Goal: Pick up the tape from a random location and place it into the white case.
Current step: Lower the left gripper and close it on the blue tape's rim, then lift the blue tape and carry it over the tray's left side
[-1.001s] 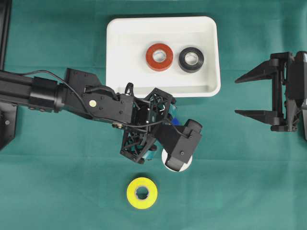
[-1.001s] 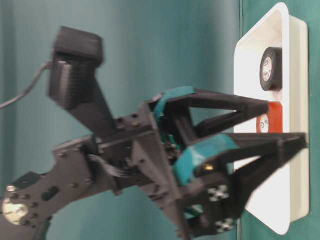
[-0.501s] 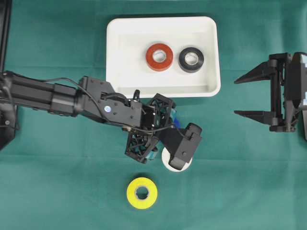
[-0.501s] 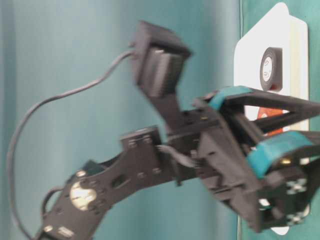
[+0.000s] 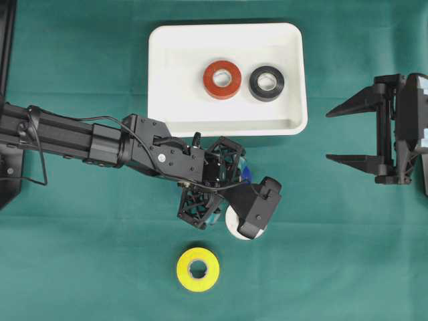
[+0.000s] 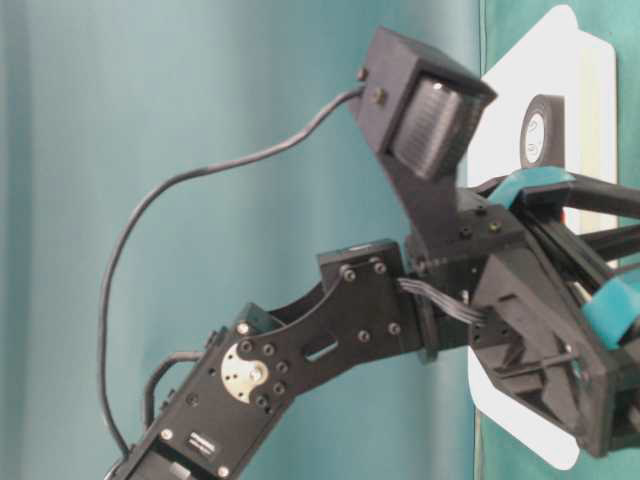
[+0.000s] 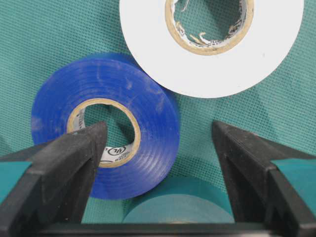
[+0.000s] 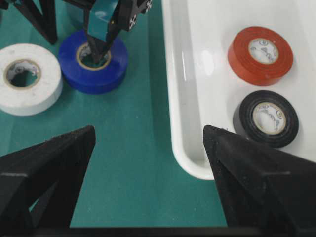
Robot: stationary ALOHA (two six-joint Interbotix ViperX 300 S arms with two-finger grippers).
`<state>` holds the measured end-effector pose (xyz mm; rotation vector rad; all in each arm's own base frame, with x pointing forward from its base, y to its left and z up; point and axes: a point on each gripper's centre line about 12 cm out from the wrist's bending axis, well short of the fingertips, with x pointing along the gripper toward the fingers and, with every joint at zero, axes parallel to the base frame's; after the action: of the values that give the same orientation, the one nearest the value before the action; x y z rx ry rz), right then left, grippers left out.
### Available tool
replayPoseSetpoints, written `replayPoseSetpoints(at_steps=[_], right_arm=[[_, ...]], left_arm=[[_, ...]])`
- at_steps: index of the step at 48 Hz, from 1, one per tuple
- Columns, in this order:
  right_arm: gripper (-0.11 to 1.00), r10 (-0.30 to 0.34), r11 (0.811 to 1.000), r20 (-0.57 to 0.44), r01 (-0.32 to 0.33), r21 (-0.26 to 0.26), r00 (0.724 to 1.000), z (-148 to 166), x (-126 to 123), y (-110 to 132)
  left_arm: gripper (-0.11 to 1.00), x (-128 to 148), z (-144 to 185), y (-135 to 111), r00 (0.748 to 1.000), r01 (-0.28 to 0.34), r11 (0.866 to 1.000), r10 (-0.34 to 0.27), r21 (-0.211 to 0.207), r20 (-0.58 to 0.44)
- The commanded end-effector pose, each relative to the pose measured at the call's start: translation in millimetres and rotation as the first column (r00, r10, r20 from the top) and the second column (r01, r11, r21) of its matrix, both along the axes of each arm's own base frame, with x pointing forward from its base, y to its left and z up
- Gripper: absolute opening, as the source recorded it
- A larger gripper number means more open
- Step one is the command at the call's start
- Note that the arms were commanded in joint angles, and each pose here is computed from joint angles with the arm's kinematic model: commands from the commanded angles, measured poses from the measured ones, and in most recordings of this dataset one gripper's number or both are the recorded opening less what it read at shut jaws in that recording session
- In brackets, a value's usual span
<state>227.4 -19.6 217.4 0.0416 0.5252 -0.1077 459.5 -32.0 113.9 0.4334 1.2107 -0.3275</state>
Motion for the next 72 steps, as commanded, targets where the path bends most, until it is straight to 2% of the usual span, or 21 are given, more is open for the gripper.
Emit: replayPoseSetpoints(at_steps=[1, 15, 19, 22, 28, 31, 52, 72], right_arm=[[0.88, 0.004, 1.000, 0.035, -0.004, -0.004, 0.999, 10, 5, 0], [0.88, 0.004, 1.000, 0.036, -0.004, -0.004, 0.999, 11, 5, 0], [0.88, 0.004, 1.000, 0.036, -0.004, -0.004, 0.999, 11, 5, 0], [0.88, 0.004, 1.000, 0.036, -0.004, -0.004, 0.999, 11, 5, 0], [0.88, 0.004, 1.000, 0.038, -0.004, -0.004, 0.999, 11, 5, 0], [0.88, 0.004, 1.000, 0.036, -0.004, -0.004, 0.999, 11, 5, 0], [0.88, 0.003, 1.000, 0.038, -0.003, -0.004, 0.999, 11, 5, 0], [0.88, 0.005, 1.000, 0.038, -0.004, -0.004, 0.999, 11, 5, 0]], left_arm=[[0.84, 3, 10, 0, 1.000, 0.002, 1.000, -0.001, -0.002, 0.031], [0.83, 2, 9, -2, 1.000, 0.010, 1.000, -0.010, 0.000, 0.025], [0.80, 2, 9, -4, 0.999, 0.025, 1.000, -0.025, 0.005, 0.025], [0.67, 1, 9, -4, 0.999, 0.029, 1.000, -0.029, 0.006, 0.022], [0.31, 2, 9, -4, 0.999, 0.029, 1.000, -0.029, 0.005, 0.022], [0.22, 2, 9, -4, 0.999, 0.029, 1.000, -0.029, 0.006, 0.022], [0.22, 3, 15, -4, 0.999, 0.031, 1.000, -0.031, 0.006, 0.034], [0.22, 4, 58, -1, 0.994, 0.024, 1.000, -0.025, 0.004, 0.104]])
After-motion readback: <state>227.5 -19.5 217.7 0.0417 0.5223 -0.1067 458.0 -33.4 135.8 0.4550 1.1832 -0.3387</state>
